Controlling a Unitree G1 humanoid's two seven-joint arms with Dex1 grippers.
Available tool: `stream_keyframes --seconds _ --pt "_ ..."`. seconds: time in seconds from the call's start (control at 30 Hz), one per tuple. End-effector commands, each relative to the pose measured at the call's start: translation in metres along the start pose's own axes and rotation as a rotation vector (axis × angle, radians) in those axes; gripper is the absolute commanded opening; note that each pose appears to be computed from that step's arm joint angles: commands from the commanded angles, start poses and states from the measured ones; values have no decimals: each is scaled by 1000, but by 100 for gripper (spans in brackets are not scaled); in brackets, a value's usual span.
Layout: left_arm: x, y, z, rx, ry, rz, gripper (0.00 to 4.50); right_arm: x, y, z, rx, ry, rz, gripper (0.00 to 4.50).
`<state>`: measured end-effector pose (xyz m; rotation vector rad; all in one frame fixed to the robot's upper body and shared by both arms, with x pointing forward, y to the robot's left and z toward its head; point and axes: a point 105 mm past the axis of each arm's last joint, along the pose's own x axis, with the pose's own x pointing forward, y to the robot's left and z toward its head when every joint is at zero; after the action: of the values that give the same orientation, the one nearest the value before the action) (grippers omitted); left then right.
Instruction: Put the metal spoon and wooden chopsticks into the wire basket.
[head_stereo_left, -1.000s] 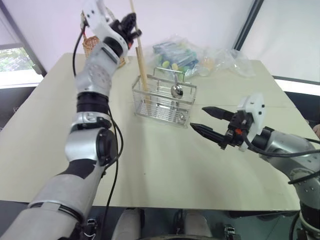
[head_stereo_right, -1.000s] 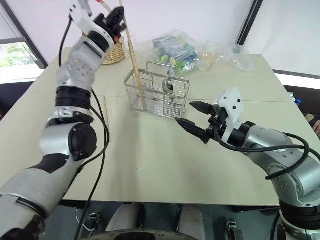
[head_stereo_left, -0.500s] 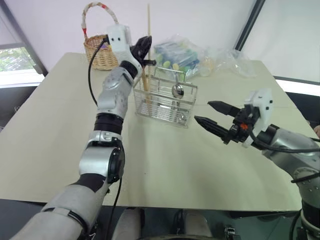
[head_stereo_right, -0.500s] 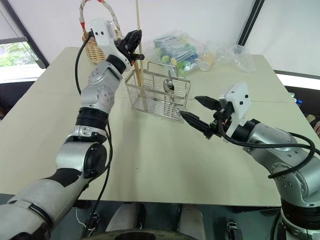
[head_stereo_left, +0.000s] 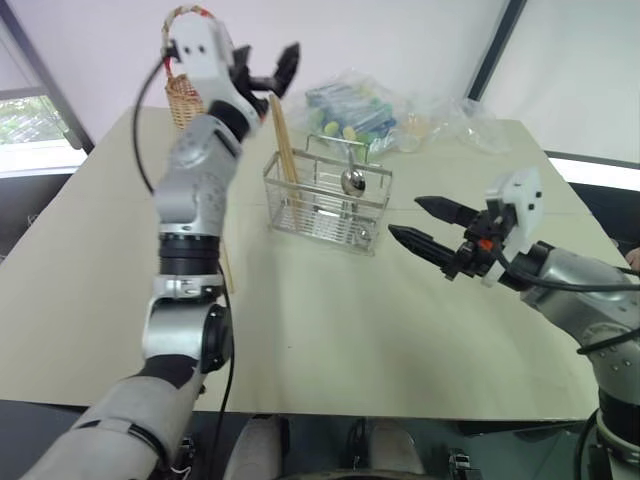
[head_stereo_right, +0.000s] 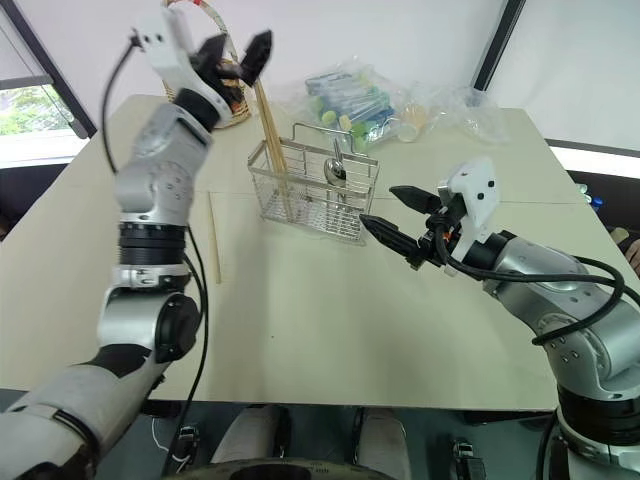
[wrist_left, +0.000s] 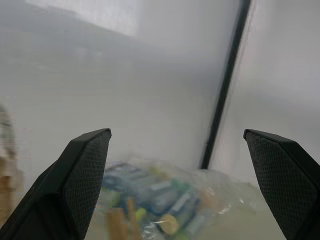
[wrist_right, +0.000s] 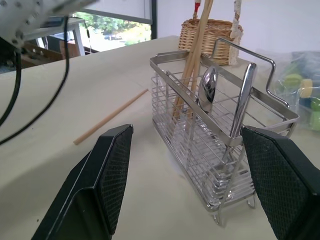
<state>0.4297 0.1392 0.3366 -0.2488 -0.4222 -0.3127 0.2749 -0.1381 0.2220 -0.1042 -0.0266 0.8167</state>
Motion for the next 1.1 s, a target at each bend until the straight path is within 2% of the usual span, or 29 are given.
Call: stream_keyframes --seconds 0.03,0.17,0.23,0.3,0.4,0.53,0.67,0.87,1.1 --pt "1 45 41 -34 -51 225 445 4 1 11 -34 -48 15 354" --pt "-7 93 17 11 160 483 445 9 5 9 -35 -48 44 354" --pt "-19 104 -17 3 356 538 445 10 7 9 -35 -48 58 354" --pt "-36 108 -58 45 584 543 445 12 9 7 -51 -41 72 354" --pt "-49 111 -74 56 675 568 445 13 10 7 -57 -40 81 354" --pt "-74 110 -115 71 865 593 445 14 11 9 -52 -41 92 354" --pt "-87 106 -135 15 932 624 445 12 16 6 -54 -26 106 354" --pt "-110 90 -179 -38 1063 623 445 10 24 12 -57 -43 120 354" --pt "-127 87 -200 -67 1115 674 445 7 21 12 -54 -42 90 354"
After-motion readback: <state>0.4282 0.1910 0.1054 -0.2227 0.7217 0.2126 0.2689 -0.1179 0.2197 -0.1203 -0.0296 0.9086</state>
